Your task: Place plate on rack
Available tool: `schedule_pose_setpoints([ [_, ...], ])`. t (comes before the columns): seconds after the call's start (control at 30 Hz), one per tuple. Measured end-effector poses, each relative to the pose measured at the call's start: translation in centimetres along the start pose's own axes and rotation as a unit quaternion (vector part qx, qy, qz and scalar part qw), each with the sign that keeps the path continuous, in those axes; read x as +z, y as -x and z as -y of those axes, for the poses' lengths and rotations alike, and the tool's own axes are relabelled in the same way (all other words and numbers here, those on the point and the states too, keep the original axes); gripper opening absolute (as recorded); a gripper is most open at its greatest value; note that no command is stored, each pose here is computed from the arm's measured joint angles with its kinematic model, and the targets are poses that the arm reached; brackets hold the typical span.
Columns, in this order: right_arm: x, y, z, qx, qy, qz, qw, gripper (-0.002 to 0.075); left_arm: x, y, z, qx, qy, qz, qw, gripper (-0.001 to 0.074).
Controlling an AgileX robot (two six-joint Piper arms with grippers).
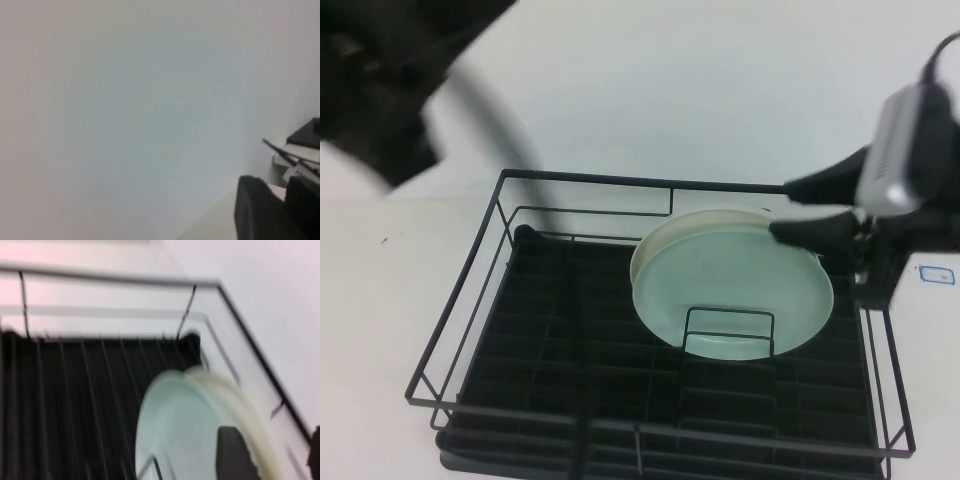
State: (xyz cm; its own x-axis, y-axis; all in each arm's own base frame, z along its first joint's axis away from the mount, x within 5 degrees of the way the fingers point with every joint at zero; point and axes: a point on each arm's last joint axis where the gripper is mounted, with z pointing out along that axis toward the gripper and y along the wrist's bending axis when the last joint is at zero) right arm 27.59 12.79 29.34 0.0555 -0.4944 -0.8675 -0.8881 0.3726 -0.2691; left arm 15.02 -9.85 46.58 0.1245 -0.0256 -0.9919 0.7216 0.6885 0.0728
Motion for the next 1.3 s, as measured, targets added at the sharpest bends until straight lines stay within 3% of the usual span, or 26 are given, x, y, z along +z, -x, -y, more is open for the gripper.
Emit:
schedule_pose_setpoints([
  [0.17,-4.5,4.5,-2.1,-0.041,-0.011,0.066,0.997,0.0203,-4.2,2.8,1.7,0.078,0.019,0.023,0.996,0.0029],
  [0.27,-8.3,7.4,-4.2,-0.080,-0.028,0.112,0.990,0.0066,-7.2,4.1,3.0,0.084,0.031,0.048,0.995,0.0008],
  [0.33,-11.3,9.3,-6.1,-0.117,-0.052,0.144,0.981,0.0029,-9.5,4.9,4.1,0.086,0.031,0.071,0.993,0.0004],
  [0.47,-16.7,11.7,-9.0,-0.146,-0.152,0.195,0.958,0.0005,-12.1,5.3,5.3,0.084,0.037,0.080,0.993,0.0001],
  [0.57,-19.9,12.3,-8.8,-0.096,-0.289,0.222,0.926,0.0001,-11.6,4.6,3.6,0.071,0.115,0.040,0.990,0.0001],
  [0.67,-20.6,10.9,-7.4,-0.060,-0.387,0.202,0.898,0.0000,-9.4,2.2,0.2,0.016,0.220,-0.028,0.975,0.0000],
  [0.73,-19.5,9.5,-7.1,-0.081,-0.393,0.163,0.901,-0.0001,-7.3,-0.7,-2.1,-0.020,0.284,-0.095,0.954,0.0000],
  [0.8,-17.6,7.6,-7.4,-0.093,-0.358,0.132,0.920,-0.0001,-5.6,-3.7,-3.7,-0.054,0.323,-0.144,0.934,0.0000],
  [0.93,-15.0,3.5,-7.8,-0.034,-0.329,0.090,0.939,-0.0001,-3.1,-9.2,-4.9,-0.088,0.331,-0.211,0.916,0.0000],
  [1.03,-14.5,0.7,-7.4,0.046,-0.376,0.059,0.923,-0.0001,-1.9,-11.6,-5.2,-0.115,0.322,-0.223,0.913,0.0000],
  [1.13,-14.8,-1.3,-6.9,0.120,-0.429,0.033,0.895,-0.0001,-1.6,-11.7,-5.3,-0.130,0.322,-0.211,0.914,0.0001],
  [1.3,-14.6,-3.3,-7.2,0.173,-0.450,0.008,0.876,-0.0001,-1.5,-12.2,-5.4,-0.139,0.326,-0.225,0.908,0.0000],
])
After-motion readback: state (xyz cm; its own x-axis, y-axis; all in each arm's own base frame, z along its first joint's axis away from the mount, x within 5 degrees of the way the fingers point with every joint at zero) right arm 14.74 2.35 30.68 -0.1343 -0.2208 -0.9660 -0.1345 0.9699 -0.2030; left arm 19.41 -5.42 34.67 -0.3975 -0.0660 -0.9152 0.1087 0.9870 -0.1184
